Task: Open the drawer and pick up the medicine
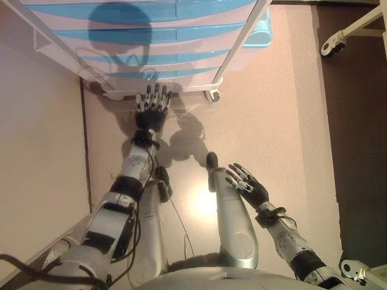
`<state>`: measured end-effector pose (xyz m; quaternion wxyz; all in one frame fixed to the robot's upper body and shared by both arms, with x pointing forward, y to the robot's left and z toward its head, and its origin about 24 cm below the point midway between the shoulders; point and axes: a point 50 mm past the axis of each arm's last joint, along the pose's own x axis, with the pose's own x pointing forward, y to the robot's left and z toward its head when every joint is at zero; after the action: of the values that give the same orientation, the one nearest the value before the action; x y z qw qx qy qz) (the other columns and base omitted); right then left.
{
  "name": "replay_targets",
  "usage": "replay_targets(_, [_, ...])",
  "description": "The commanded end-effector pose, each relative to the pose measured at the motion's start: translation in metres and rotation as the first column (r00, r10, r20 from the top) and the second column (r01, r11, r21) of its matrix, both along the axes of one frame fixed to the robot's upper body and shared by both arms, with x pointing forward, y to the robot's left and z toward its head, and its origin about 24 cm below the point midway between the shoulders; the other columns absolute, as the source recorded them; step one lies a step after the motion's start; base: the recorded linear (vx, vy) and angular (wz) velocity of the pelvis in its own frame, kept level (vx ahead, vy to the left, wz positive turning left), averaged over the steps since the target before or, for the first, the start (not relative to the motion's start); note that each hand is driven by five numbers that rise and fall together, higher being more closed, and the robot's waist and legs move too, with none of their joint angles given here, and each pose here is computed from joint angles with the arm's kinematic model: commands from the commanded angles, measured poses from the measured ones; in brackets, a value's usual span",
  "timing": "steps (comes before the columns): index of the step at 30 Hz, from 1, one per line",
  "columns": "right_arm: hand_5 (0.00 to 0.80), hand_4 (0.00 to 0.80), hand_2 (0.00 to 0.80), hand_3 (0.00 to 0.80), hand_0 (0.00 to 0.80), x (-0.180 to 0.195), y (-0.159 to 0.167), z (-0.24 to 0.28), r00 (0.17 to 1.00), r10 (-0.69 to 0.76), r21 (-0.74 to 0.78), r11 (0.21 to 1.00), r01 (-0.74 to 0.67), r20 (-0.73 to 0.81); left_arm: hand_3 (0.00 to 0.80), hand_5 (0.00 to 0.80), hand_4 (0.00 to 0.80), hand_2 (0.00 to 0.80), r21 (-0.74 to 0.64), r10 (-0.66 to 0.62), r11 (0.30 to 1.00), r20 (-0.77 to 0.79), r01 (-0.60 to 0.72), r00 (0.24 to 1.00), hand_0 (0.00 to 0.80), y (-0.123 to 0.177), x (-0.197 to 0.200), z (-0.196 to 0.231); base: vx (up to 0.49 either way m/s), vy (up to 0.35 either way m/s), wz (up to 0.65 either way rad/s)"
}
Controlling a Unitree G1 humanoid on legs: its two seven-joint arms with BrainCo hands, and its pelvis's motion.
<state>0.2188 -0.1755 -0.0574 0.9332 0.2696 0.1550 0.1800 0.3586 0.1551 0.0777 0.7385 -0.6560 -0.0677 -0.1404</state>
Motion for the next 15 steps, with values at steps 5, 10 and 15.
replay_targets(5, [0.000,0.000,0.000,0.000,0.000,-0.041,0.028,-0.024,0.987,0.088,0.054,0.995,-0.082,-0.133,0.000,0.000,0.000,0.000,-0.014,0.005,1.000,0.129,-0.003,0.992,0.000,0.009,0.008,0.026,0.010,-0.028,0.06])
replay_targets(10, [0.000,0.000,0.000,0.000,0.000,-0.041,0.029,-0.023,0.988,0.091,0.058,0.995,-0.084,-0.125,0.000,0.000,0.000,0.000,-0.036,0.028,0.999,0.194,-0.021,0.981,0.000,0.015,0.015,0.051,0.000,0.000,0.00])
replay_targets(15, [0.000,0.000,0.000,0.000,0.000,-0.039,0.027,-0.022,0.989,0.089,0.055,0.995,-0.083,-0.121,0.000,0.000,0.000,0.000,-0.032,0.031,0.999,0.250,-0.024,0.968,0.000,0.016,0.022,0.078,0.000,0.000,0.00])
